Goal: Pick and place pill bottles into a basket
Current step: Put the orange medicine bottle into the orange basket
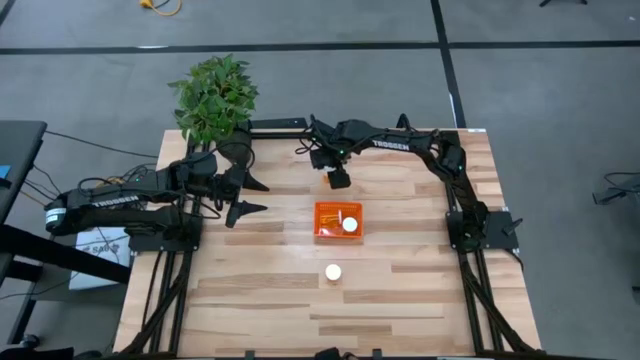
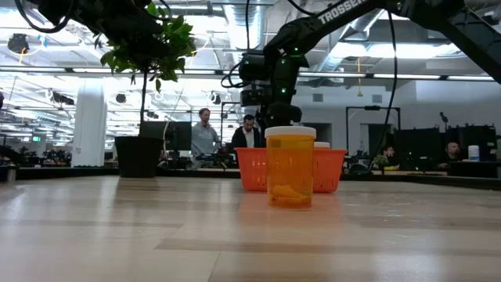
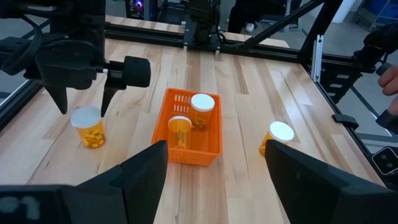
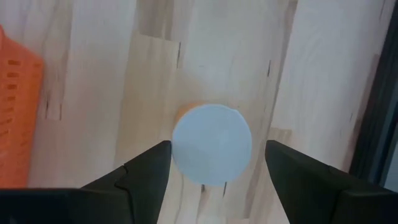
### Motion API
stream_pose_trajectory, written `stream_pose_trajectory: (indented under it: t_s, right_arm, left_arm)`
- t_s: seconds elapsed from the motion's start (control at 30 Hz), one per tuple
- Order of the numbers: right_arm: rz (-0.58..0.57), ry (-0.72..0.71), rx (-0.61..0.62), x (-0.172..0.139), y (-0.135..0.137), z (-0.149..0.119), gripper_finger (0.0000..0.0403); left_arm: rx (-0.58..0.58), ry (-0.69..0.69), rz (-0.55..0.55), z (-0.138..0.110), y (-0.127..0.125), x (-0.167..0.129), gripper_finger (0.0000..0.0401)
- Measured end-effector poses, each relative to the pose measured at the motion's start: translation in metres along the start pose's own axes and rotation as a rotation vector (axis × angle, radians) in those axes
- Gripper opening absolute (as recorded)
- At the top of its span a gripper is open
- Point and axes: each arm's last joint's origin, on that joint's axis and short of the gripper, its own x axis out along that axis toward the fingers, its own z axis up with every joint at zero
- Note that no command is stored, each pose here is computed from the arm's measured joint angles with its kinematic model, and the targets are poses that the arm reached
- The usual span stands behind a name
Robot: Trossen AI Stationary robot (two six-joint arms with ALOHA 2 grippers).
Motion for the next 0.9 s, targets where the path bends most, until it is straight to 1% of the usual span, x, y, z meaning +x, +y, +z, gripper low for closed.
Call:
stream_pose_trajectory:
  t_s: [0.4,0.47,0.53,0.6,0.67,0.73,0.9]
  right_arm:
    - [0.021,-0.020,-0.005,0.001,-0.001,0.000,0.0256]
    - [0.027,-0.012,-0.003,0.009,-0.001,0.000,0.0256]
    - [0.061,0.040,0.000,0.018,0.002,-0.004,0.0256]
    - [0.051,0.059,-0.004,0.027,0.002,-0.004,0.0256]
    - [0.032,0.091,-0.006,0.029,0.002,-0.005,0.0256]
    - [0.010,0.078,-0.014,0.028,0.001,-0.003,0.0256]
    - [0.013,0.083,-0.024,0.028,0.001,-0.003,0.0256]
  left_arm:
    - [0.000,0.000,0.000,0.000,0.000,0.000,0.0259]
    - [0.000,0.000,0.000,0.000,0.000,0.000,0.0259]
    - [-0.002,0.000,0.000,0.000,0.000,0.000,0.0259]
    - [-0.007,0.000,0.000,0.000,0.000,0.000,0.0259]
    - [-0.008,0.000,-0.002,0.000,0.000,0.000,0.0259]
    - [-0.015,0.001,-0.005,0.000,0.000,0.000,0.0259]
    - [-0.021,0.001,-0.006,0.000,0.000,0.000,0.0259]
